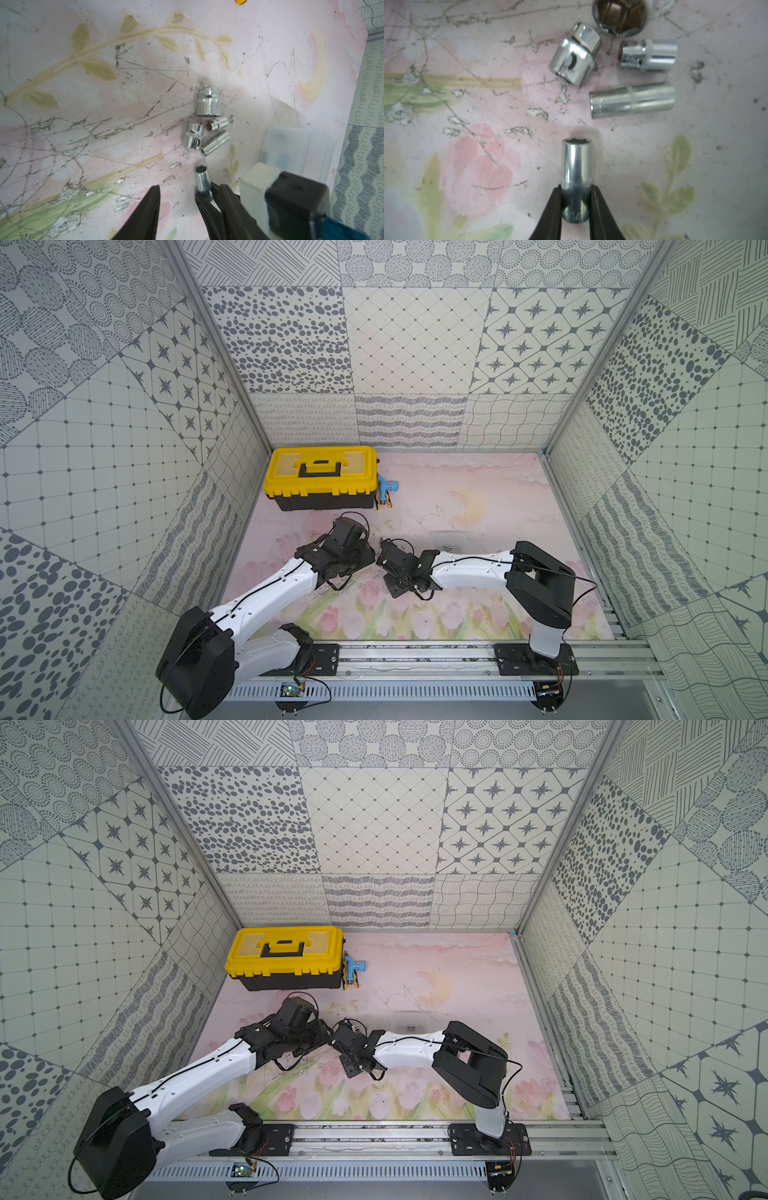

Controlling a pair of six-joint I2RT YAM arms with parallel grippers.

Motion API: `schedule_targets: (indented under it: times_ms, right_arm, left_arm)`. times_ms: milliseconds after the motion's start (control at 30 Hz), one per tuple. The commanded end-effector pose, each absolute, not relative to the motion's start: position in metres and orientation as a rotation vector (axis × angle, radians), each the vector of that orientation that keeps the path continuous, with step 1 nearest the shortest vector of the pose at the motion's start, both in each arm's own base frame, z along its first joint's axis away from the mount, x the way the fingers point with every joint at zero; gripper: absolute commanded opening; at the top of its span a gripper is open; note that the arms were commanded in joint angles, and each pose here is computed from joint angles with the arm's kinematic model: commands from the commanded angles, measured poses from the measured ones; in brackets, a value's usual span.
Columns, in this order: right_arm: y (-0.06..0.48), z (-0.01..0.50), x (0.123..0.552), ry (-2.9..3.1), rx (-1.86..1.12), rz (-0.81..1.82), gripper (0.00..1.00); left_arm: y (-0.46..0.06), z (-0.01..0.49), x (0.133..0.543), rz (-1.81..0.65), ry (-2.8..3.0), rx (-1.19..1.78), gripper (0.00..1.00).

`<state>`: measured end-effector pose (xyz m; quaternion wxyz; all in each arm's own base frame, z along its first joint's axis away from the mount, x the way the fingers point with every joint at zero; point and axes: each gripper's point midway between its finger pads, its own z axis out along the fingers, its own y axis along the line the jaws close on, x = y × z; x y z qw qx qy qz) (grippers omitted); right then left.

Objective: Put the socket on the desktop into the storage box
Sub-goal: Pick up the socket head at the center of the board.

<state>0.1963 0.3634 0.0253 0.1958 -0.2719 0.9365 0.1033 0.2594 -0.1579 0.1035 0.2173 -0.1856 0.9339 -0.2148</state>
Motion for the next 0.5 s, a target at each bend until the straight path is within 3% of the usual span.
schedule_targets:
  times_ms: [0, 233, 367, 467]
  right_arm:
    - [0.364, 0.056, 0.191, 2.55, -0.766, 0.391, 0.0]
    - [0.351, 0.126, 0.181, 2.407, -0.706, 0.691, 0.0]
    - [0.328, 0.158, 0.187, 2.35, -0.604, 0.821, 0.0]
    - [0.313, 0.175, 0.189, 2.314, -0.554, 0.879, 0.0]
  left_arm:
    - [-0.167, 0.116, 0.26, -0.679, 2.576, -0.484, 0.54]
    - [-0.245, 0.172, 0.252, -1.197, 2.446, -0.161, 0.58]
    - [-0.267, 0.206, 0.249, -1.377, 2.335, -0.089, 0.75]
    - [-0.275, 0.221, 0.251, -1.46, 2.273, -0.079, 0.76]
